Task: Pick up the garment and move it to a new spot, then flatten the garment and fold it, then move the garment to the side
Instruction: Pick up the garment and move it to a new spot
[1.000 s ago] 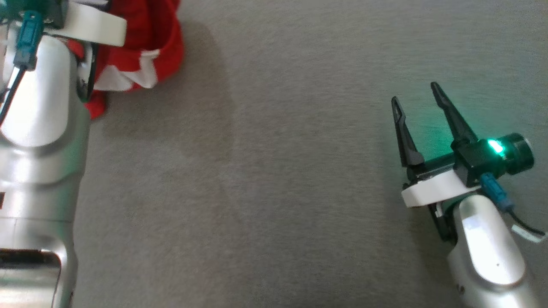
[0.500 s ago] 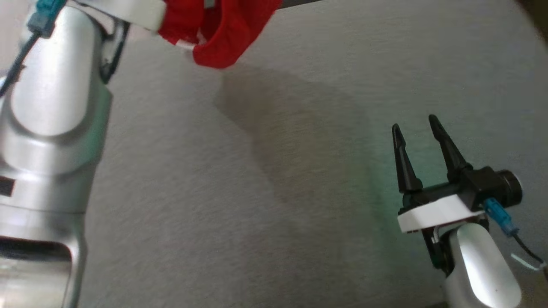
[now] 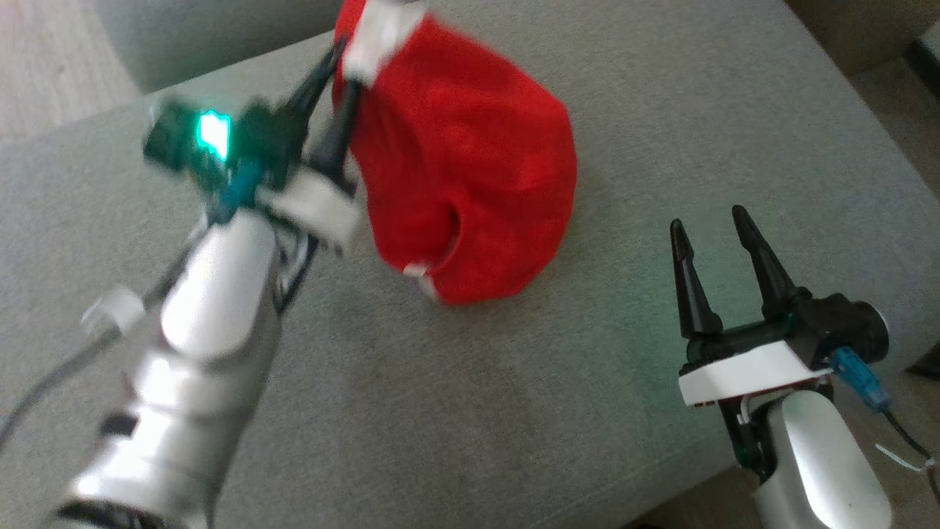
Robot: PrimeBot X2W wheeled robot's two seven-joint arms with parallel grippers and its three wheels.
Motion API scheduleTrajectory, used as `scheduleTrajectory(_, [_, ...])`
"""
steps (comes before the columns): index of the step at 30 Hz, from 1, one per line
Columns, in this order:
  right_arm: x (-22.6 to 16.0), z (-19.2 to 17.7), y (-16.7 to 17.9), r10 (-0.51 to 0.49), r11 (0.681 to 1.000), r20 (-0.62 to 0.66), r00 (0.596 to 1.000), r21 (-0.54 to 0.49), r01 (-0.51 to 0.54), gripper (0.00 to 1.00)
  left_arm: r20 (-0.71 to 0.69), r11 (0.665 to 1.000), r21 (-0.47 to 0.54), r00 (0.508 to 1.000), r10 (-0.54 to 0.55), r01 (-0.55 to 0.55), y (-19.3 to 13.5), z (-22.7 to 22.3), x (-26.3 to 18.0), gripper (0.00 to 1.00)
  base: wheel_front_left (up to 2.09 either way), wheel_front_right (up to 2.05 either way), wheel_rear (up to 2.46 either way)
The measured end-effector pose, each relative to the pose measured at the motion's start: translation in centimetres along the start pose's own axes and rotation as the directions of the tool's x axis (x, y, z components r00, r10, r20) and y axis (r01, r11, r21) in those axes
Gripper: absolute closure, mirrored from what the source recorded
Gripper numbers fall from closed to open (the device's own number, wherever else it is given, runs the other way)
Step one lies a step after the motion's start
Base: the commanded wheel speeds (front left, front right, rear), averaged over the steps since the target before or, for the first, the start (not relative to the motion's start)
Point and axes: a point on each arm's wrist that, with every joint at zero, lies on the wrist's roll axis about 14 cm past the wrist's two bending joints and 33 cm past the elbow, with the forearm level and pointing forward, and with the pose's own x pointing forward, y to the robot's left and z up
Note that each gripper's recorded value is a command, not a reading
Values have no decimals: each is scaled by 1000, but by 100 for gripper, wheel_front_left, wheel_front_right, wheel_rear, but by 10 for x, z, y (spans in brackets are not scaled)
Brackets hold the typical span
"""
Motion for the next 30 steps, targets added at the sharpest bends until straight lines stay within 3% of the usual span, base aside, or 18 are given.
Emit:
scheduleTrajectory(1, [3, -5, 5, 13, 1000, -14, 1000, 7, -13, 0, -76, 997, -63, 996, 40, -45, -1, -39, -18, 0, 0, 0, 0])
scheduleTrajectory(6, [11, -14, 20, 54, 998, -35, 998, 15, -54, 0, -293, 958, -202, 946, 138, -202, -11, -120, -80, 0, 0, 0, 0])
scheduleTrajectory(10, [17, -16, 29, 82, 997, -36, 996, 14, -82, 0, -372, 919, -239, 904, 212, -314, -13, -142, -123, 0, 0, 0, 0])
scheduleTrajectory(19, [-6, -28, 59, 164, 986, -70, 984, 45, -161, 0, -285, 849, -265, 879, 383, -456, -19, -99, -194, 0, 0, 0, 0])
scheduleTrajectory(30, [-39, -15, 96, 279, 958, -17, 960, 77, -277, 0, -118, 774, -131, 785, 609, -620, -19, -28, -279, 0, 0, 0, 0])
